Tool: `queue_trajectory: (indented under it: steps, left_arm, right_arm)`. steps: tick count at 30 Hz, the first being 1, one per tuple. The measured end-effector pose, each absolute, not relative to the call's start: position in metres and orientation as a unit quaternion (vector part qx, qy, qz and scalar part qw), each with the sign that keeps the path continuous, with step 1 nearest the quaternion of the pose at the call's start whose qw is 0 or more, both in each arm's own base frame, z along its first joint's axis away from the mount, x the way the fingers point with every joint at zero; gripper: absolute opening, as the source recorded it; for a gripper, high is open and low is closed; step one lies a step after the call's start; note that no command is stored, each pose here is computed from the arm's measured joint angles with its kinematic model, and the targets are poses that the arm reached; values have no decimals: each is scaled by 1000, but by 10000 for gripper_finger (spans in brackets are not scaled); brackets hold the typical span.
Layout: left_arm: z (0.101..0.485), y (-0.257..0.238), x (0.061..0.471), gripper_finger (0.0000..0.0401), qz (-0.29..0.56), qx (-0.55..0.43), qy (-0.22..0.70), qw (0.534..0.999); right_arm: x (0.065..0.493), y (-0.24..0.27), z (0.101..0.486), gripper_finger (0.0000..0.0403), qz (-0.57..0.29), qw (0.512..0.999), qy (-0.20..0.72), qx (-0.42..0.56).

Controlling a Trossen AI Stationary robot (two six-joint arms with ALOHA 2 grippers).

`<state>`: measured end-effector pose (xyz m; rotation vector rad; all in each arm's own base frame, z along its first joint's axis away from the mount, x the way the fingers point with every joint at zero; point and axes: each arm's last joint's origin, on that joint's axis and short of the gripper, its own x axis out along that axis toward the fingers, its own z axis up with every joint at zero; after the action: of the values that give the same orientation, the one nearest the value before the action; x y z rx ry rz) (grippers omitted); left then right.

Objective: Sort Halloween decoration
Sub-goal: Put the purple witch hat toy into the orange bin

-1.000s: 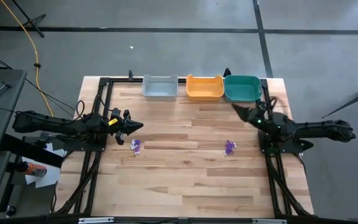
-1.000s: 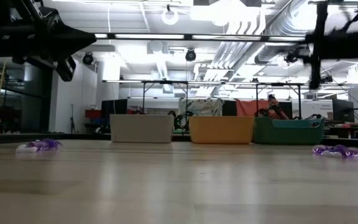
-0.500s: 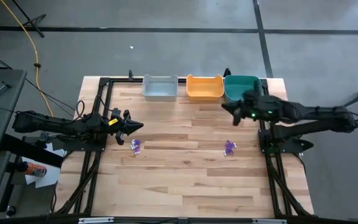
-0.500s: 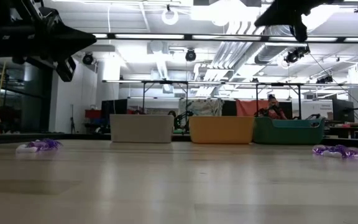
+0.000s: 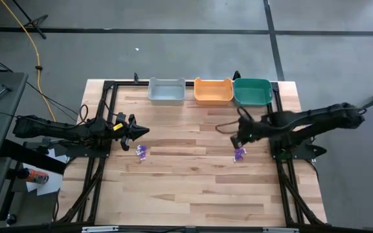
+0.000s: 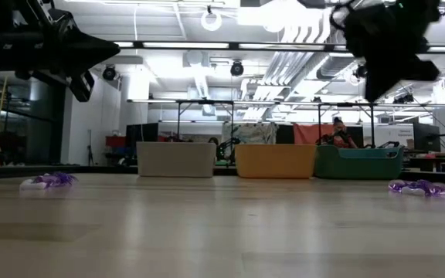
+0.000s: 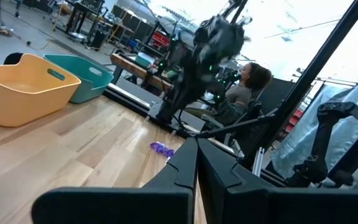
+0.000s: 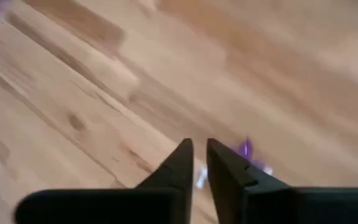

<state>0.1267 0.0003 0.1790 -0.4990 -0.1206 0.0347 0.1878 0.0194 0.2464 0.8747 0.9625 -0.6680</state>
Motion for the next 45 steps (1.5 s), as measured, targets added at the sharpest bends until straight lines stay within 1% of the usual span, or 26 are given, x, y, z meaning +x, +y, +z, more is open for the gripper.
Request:
queue_trajectory:
  steps: [5,7,10,13,18,25,31,39,42,45]
  left_arm:
    - [179,0,127,1,18,-247,-58,967]
    - [179,0,127,1,18,-247,-58,967]
    - [179,0,127,1,18,-247,-58,967]
    - [179,0,127,1,18,-247,-58,967]
    - [179,0,127,1,18,-247,-58,967]
    - [179,0,127,1,18,-247,-58,967]
    - [179,0,127,1,18,-247,-58,967]
    - [178,0,127,1,18,-247,-56,967]
    - [178,0,127,1,19,-247,-54,967]
    - [178,0,127,1,20,-246,-52,968]
  right_arm:
    - [185,30,214,117,-302,698,503,410]
    - [186,30,205,133,-311,685,520,405]
    - [192,28,195,143,-327,673,530,399]
    - [200,24,186,144,-343,660,540,394]
    - [209,19,168,139,-341,633,580,384]
    - [215,18,159,138,-353,645,577,356]
    - [216,18,152,138,-361,639,586,344]
    - [222,12,147,137,-366,641,576,352]
    - [223,8,146,128,-367,636,577,357]
    - [223,7,146,111,-369,634,577,359]
